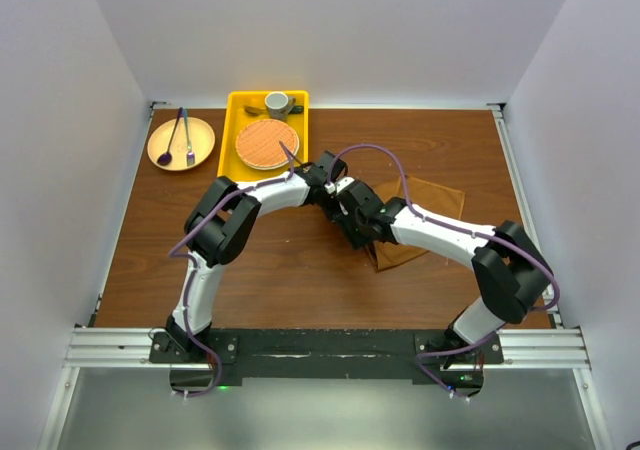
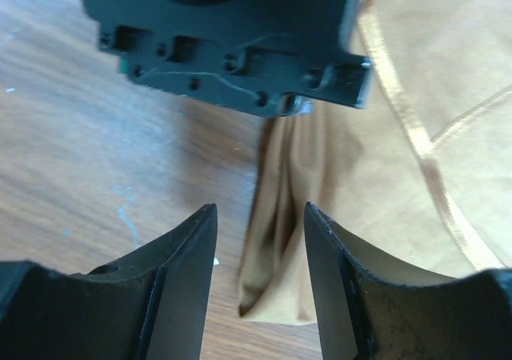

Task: Fold the napkin, place the utensils inside, and roll it up
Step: Roll the napkin with the utensil

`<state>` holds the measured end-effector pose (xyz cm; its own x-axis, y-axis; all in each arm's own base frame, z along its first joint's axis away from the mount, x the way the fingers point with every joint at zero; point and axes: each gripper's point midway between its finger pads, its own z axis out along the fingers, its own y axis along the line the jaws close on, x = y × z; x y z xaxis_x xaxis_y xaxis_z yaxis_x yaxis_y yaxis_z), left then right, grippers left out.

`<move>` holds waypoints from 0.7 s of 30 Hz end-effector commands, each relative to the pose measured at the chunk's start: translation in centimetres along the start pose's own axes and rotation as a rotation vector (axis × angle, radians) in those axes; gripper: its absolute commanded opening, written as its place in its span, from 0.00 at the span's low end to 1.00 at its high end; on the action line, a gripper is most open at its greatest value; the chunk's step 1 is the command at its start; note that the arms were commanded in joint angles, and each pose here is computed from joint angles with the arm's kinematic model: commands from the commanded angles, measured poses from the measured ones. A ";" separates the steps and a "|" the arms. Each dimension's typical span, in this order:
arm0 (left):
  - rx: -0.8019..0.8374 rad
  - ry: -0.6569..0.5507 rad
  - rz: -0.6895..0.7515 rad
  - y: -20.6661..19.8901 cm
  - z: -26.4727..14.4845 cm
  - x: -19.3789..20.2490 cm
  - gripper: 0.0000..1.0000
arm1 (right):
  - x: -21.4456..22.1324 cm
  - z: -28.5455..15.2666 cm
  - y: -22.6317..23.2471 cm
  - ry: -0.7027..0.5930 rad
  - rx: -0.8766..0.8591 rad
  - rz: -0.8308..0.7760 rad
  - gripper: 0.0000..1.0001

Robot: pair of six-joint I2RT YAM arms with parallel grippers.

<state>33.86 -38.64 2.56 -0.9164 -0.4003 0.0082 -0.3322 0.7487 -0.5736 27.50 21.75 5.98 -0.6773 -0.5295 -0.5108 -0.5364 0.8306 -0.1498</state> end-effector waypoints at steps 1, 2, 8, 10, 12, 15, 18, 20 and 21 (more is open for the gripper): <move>0.082 -0.010 0.002 -2.6 -1.9 0.1 0.00 | 0.0 -0.2 -1.1 -0.016 0.100 -0.041 0.52; 0.082 -0.008 0.000 -2.6 -1.9 0.2 0.00 | 0.1 -0.1 -1.0 -0.012 0.095 -0.047 0.52; 0.095 -0.005 -0.011 -3.0 -2.2 0.2 0.00 | 1.0 1.6 -0.2 0.026 0.074 -0.059 0.49; 0.098 -0.006 -0.013 -3.1 -2.4 0.2 0.00 | 1.3 2.1 -0.2 0.035 0.078 -0.057 0.47; 0.095 -0.004 -0.016 -3.0 -2.3 0.3 0.00 | 1.9 2.7 -0.3 0.052 0.093 -0.060 0.46; 0.094 0.001 -0.018 -2.9 -2.2 0.4 0.00 | 2.3 3.2 -0.6 0.066 0.120 -0.057 0.44; 0.095 0.001 -0.019 -2.9 -2.3 0.4 0.00 | 2.6 3.2 -1.0 0.077 0.140 -0.063 0.42; 0.099 0.002 -0.019 -2.9 -2.4 0.4 0.00 | 3.2 3.3 -1.3 0.095 0.156 -0.063 0.42; 0.098 0.003 -0.020 -2.9 -2.4 0.5 0.00 | 3.3 3.3 -1.3 0.101 0.159 -0.062 0.41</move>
<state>34.06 -38.40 2.46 -0.9060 -0.4221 0.0318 -0.3605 0.7300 -0.5806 28.18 20.84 3.11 -0.6793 -0.5665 -0.4664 -0.5039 0.8222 -0.2647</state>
